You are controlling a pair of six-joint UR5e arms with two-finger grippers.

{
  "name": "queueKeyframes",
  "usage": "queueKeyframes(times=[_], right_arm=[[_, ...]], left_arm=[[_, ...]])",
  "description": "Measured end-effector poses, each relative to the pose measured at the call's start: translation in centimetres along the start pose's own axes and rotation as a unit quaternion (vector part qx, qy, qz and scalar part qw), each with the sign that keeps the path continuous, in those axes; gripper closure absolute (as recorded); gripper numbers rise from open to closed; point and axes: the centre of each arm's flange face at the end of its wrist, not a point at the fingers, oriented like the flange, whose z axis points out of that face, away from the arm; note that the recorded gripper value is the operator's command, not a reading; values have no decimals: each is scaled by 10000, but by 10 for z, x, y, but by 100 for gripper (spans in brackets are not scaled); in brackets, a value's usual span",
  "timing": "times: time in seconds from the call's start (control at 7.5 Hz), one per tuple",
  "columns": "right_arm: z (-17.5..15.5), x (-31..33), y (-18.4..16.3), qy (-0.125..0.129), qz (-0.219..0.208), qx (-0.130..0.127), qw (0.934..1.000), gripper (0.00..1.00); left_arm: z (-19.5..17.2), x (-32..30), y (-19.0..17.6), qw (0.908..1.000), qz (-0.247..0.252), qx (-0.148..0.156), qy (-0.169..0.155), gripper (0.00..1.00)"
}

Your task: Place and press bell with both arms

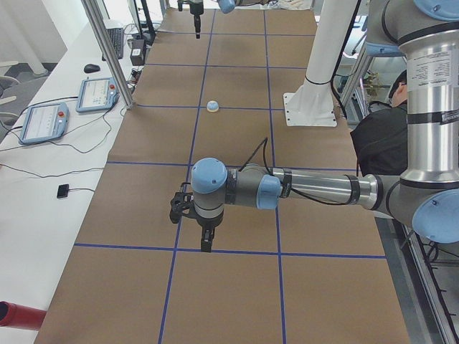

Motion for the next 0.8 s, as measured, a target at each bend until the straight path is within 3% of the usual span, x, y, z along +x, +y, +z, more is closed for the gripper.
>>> queueKeyframes(times=[0.27,0.53,0.8], right_arm=[[-23,114,41,160,-184,39,9997,1],[-26,212,86,363,-544,-105,9978,1],[-28,294,143,475,-558,-261,9970,1]], left_arm=[[-7,13,9,9999,130,36,-6,0],[-5,9,26,9999,98,-14,-21,0],[-4,-4,42,10000,-65,-39,-24,0]])
